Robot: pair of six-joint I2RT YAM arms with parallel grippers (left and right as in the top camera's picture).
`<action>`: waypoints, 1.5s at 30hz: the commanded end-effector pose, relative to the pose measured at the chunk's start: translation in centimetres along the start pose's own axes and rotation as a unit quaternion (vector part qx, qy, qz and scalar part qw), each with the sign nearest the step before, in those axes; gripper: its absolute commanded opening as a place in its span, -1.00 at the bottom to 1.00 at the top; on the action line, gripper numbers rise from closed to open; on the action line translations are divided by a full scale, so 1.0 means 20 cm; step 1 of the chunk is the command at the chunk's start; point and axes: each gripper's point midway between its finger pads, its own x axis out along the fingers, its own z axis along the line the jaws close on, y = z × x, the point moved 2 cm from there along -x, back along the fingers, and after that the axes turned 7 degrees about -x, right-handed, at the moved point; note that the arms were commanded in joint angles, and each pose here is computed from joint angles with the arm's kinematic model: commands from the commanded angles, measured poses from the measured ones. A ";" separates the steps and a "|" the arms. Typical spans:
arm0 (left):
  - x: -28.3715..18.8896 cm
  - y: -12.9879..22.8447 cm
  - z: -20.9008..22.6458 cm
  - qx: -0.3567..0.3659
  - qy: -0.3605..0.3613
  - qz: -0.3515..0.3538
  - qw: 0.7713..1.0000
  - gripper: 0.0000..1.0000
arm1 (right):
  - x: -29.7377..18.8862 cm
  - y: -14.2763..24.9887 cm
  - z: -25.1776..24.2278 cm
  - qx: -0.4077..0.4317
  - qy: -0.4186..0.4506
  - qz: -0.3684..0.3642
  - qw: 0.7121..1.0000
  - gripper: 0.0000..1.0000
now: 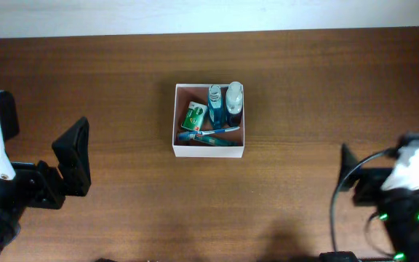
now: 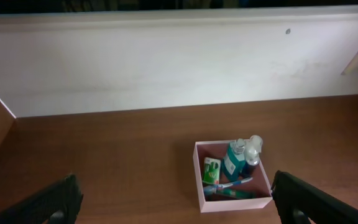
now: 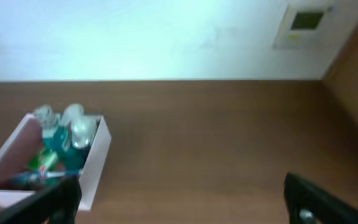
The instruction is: Pack container
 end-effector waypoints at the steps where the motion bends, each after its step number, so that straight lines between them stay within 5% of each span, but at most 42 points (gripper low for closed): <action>1: 0.00 -0.01 0.01 0.007 -0.006 -0.003 1.000 0.99 | 0.06 0.30 0.08 0.005 -0.029 -0.001 1.000 0.97; 15: 0.00 -0.01 0.01 0.007 -0.006 -0.003 1.000 0.99 | 0.38 1.05 0.23 0.055 -0.068 0.044 0.995 0.98; 45: 0.01 -0.01 0.01 0.008 -0.007 -0.001 1.000 0.99 | 0.44 1.18 0.24 0.056 -0.065 0.076 0.993 0.98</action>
